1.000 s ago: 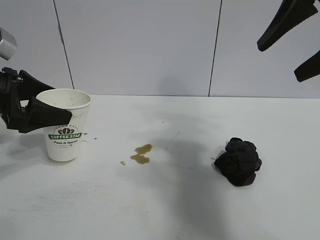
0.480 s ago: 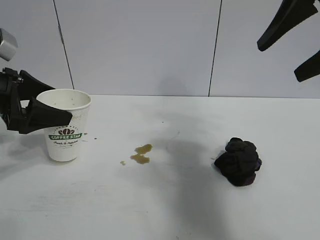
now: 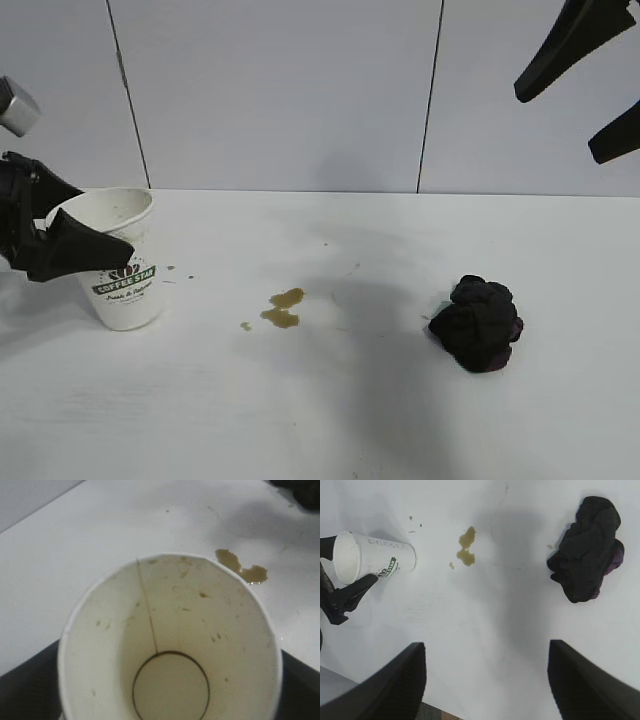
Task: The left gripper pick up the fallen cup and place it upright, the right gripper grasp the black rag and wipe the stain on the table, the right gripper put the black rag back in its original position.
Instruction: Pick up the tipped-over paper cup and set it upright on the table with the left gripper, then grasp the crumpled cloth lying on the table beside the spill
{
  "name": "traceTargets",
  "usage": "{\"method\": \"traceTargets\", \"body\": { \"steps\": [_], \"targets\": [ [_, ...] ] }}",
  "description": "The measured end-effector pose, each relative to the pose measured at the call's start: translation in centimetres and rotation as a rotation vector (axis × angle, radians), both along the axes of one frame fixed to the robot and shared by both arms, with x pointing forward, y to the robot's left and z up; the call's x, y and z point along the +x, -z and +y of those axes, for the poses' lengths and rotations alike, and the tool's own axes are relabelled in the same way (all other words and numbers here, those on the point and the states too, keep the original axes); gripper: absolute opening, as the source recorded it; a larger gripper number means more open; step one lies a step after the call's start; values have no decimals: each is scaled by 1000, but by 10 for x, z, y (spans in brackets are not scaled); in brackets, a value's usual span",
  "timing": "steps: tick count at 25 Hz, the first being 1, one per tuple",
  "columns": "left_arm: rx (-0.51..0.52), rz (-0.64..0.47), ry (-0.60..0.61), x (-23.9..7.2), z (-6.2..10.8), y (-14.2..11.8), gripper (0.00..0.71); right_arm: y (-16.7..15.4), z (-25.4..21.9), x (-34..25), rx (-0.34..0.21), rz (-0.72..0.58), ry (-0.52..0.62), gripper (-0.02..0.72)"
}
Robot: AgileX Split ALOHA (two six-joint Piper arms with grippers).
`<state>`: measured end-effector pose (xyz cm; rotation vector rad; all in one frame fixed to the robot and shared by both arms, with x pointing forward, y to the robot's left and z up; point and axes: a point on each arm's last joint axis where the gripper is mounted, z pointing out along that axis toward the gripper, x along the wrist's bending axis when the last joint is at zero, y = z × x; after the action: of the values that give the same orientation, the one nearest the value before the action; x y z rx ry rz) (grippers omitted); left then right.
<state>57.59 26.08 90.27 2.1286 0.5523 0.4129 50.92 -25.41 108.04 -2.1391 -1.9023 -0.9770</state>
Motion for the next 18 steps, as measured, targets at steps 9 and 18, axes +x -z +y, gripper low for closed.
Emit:
{"method": "traceTargets", "body": {
  "steps": [9,18],
  "targets": [
    [20,68,3,-4,1,4,649,0,0,0,0,-1,1,475],
    [154,200,-45,-9,11,16,649,0,0,0,0,-1,1,475]
  ]
}}
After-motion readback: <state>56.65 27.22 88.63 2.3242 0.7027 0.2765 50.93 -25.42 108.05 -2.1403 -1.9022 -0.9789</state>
